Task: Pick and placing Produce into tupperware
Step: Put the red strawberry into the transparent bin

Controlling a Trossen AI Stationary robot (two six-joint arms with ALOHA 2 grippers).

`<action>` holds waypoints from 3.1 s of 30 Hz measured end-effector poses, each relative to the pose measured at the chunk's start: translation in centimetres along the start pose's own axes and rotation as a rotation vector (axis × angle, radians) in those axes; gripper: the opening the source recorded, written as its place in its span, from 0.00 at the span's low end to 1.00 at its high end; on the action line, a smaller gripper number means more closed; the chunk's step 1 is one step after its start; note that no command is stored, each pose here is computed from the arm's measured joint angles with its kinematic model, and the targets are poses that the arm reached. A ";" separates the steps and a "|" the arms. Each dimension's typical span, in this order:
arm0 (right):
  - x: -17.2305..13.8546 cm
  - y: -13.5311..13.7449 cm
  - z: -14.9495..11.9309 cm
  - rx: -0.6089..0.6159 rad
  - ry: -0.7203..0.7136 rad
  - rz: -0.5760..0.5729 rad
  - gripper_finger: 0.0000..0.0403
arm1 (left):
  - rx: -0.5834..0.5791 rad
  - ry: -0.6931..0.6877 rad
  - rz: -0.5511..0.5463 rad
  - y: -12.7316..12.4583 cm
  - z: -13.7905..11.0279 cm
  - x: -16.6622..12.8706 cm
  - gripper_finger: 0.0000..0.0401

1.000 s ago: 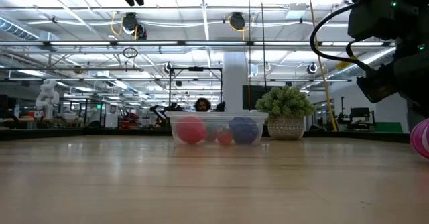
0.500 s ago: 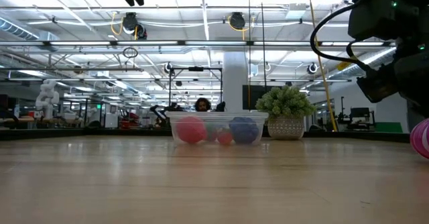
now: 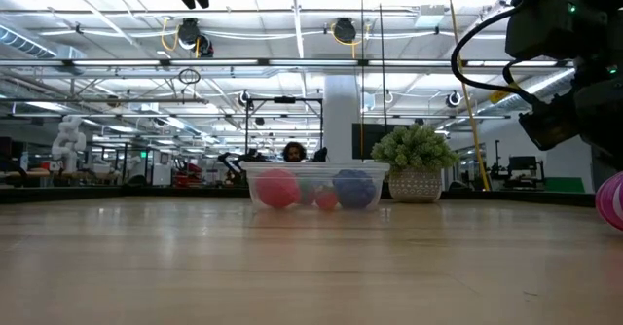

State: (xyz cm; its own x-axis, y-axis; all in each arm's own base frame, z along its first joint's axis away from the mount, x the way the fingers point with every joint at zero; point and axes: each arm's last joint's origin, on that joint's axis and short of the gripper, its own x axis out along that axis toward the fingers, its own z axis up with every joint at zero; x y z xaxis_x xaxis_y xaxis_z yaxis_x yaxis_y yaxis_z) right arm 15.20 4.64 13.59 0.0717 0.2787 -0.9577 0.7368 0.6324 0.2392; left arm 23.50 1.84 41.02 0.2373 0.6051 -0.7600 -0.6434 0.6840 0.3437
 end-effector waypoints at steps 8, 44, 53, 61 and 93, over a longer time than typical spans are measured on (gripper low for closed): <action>0.0 0.1 0.0 -0.013 0.001 0.016 0.33 | 0.000 0.000 0.000 0.0 0.0 0.0 0.69; -6.0 3.6 3.4 -0.331 -0.429 0.493 0.33 | -0.003 -0.006 0.004 0.0 0.0 0.0 0.69; -13.2 7.6 6.8 -0.590 -0.625 0.457 0.33 | -0.003 -0.006 0.004 0.0 0.0 0.0 0.69; -15.0 11.7 12.3 -0.714 -0.554 0.278 0.33 | 0.002 -0.006 0.005 0.0 0.0 0.0 0.69; -8.0 12.9 22.0 -0.893 -0.414 0.097 0.33 | 0.005 -0.021 0.036 0.1 0.1 0.0 0.69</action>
State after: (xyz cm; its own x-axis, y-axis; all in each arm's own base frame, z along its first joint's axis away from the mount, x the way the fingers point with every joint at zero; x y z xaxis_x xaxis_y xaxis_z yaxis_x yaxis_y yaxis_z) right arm 38.88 -5.30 20.78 0.4600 0.1907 -0.8672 -0.0498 0.9807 0.1892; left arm 23.49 1.94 41.09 0.2294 0.6377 -0.7354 -0.6482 0.6637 0.3733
